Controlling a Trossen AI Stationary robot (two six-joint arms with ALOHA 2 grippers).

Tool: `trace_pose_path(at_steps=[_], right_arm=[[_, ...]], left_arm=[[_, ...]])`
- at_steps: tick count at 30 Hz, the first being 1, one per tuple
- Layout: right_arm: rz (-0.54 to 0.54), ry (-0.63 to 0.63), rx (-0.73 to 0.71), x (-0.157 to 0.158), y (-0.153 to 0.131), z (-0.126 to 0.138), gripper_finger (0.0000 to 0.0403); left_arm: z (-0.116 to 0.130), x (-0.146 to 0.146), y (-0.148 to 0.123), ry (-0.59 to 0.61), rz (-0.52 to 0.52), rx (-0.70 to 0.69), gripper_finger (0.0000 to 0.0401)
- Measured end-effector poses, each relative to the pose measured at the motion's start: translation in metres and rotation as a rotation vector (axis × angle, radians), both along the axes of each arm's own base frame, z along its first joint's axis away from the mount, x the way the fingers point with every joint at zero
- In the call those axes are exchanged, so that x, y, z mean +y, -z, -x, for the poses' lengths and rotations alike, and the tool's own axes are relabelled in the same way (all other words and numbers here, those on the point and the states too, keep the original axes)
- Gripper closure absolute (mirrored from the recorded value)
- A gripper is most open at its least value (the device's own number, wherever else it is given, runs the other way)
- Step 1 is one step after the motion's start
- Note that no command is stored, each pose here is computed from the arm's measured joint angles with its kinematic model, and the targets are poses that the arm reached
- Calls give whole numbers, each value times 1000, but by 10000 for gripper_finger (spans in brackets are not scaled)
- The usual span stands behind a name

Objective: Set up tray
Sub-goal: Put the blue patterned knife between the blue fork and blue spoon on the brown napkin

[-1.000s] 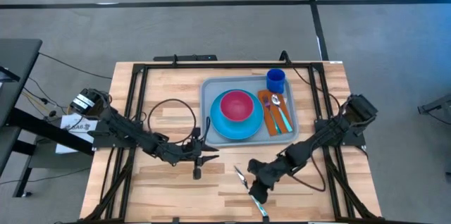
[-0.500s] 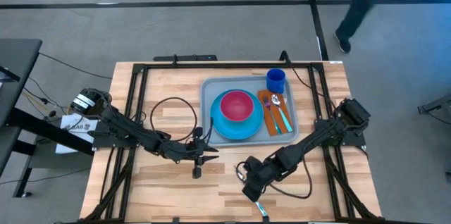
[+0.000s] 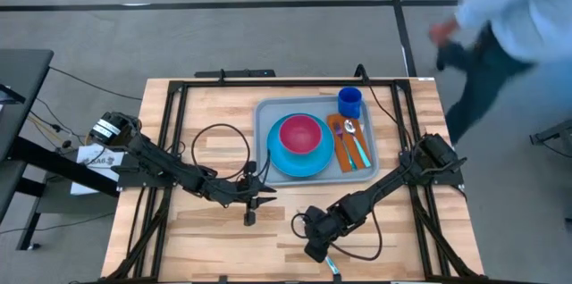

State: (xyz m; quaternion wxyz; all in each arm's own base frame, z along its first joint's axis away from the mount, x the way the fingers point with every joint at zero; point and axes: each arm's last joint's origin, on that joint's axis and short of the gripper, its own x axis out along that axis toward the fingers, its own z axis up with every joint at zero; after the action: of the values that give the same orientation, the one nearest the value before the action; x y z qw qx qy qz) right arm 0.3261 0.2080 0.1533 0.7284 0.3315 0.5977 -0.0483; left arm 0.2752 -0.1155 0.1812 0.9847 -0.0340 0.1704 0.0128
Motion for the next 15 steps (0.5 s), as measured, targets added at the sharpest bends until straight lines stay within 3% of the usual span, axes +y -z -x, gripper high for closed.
trace_pose_path(at_steps=[15], right_arm=[[36, 21, -19, 2, 7, -2, 320]], left_arm=[[0, 0, 0, 0, -1, 2, 319]])
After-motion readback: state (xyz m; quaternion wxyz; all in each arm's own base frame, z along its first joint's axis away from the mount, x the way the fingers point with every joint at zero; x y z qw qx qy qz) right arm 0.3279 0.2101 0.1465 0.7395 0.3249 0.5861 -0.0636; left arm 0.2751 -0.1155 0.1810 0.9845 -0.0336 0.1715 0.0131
